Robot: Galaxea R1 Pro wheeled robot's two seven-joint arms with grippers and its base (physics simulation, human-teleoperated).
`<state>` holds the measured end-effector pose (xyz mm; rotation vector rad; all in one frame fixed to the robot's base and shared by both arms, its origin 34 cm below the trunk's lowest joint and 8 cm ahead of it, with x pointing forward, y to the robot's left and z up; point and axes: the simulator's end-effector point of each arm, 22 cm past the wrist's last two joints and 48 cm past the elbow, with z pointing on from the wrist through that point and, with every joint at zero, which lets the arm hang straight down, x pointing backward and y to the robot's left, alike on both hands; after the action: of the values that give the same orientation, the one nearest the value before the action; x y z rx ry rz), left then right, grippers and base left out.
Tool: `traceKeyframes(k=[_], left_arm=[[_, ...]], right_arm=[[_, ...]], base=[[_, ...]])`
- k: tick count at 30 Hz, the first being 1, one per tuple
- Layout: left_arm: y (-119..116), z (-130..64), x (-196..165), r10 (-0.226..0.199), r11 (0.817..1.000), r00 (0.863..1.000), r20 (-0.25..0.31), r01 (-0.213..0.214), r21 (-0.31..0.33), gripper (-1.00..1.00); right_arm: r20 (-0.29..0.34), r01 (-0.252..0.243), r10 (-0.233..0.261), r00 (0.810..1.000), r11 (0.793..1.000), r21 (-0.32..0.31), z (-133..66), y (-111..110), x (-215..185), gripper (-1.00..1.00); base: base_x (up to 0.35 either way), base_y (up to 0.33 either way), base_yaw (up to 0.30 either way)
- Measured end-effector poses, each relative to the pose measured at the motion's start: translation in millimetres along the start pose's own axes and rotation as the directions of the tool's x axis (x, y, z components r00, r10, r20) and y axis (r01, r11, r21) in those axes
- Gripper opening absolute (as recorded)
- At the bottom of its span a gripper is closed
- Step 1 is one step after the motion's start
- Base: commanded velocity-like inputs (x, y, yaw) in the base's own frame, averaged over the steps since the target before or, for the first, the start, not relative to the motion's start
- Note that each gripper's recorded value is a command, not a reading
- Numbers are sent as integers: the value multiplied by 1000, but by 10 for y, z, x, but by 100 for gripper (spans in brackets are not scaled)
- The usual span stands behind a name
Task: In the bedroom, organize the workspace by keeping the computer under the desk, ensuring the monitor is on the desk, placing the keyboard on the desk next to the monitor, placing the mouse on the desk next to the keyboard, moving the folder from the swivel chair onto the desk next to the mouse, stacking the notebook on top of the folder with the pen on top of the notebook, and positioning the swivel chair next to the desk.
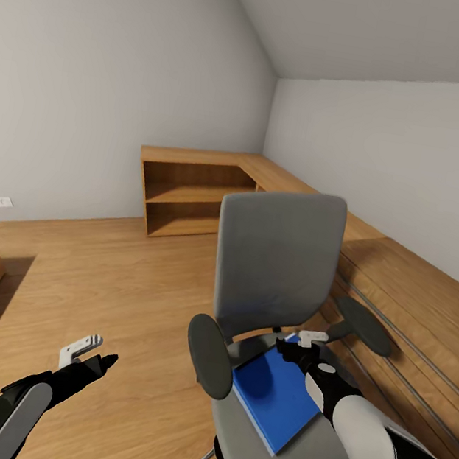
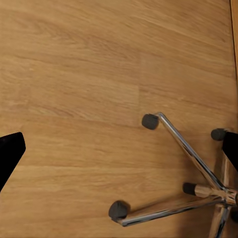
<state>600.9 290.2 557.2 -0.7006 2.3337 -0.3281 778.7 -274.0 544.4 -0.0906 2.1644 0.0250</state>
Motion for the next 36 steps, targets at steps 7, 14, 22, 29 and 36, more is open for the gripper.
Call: traceKeyframes(k=[7,14,22,29,36], left_arm=[[28,39,40,0,1000,1000,0,0,0,100],[29,39,40,0,1000,1000,0,0,0,100],[29,39,39,1,1000,1000,1,-1,0,100],[35,43,49,-1,1000,1000,-2,1,-1,100],[46,50,61,-4,1000,1000,-5,4,-3,100]], right_arm=[[0,0,0,1000,1000,0,26,3,58,100],[0,0,0,1000,1000,-1,26,4,57,100],[0,0,0,1000,1000,-2,26,5,58,100],[0,1,-1,1000,1000,-2,26,5,56,100],[0,1,-1,1000,1000,-2,27,5,58,100]], base=[[0,0,0],[0,0,0],[0,0,0],[0,0,0],[-38,0,0]])
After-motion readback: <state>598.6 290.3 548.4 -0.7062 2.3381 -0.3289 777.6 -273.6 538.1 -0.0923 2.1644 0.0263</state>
